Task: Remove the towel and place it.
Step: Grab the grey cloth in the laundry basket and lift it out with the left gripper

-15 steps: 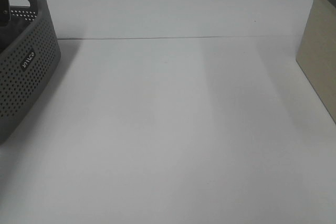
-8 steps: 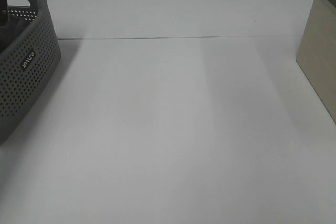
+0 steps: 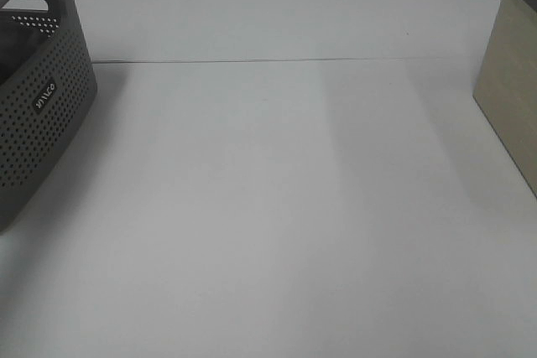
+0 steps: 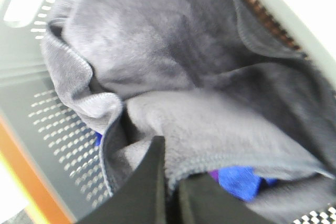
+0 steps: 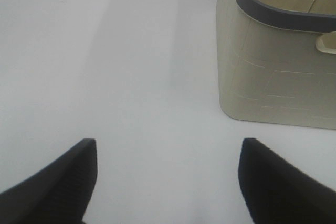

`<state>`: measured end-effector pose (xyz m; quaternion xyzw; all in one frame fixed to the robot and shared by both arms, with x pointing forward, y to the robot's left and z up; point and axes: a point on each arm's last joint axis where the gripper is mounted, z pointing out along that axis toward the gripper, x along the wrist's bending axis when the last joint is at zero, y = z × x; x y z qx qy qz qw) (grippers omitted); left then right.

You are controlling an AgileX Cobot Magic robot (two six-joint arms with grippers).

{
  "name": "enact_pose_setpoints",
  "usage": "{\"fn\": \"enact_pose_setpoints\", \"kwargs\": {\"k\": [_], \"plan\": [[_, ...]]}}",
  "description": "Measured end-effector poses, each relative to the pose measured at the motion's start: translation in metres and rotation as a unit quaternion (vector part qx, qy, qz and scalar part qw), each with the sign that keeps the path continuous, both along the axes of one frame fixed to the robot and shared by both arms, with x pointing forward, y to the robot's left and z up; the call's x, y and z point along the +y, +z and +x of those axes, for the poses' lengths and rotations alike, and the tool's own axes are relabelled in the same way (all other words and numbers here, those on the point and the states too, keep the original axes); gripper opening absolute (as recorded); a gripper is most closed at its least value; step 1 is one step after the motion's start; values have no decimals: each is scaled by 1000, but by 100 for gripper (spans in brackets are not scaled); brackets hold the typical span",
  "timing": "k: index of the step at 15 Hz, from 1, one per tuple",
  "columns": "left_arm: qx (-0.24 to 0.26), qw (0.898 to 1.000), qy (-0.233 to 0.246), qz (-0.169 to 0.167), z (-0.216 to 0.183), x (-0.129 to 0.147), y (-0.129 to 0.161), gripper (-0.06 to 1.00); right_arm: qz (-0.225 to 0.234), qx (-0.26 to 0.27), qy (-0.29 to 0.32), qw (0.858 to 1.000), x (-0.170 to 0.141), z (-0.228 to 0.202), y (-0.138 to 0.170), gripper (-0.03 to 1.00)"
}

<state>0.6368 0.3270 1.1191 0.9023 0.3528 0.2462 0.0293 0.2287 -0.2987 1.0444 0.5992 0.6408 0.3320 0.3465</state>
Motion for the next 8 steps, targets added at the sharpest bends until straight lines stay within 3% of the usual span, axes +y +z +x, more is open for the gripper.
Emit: {"fn": "enact_pose_setpoints", "kwargs": {"k": [4,8], "plan": [[-71,997,-2,-30,-39,-7,57,0,0,0,0,1000,0,0,0,73],[-149,987,-13,-63,-87,-15,110,0,0,0,0,1000,0,0,0,73]]}}
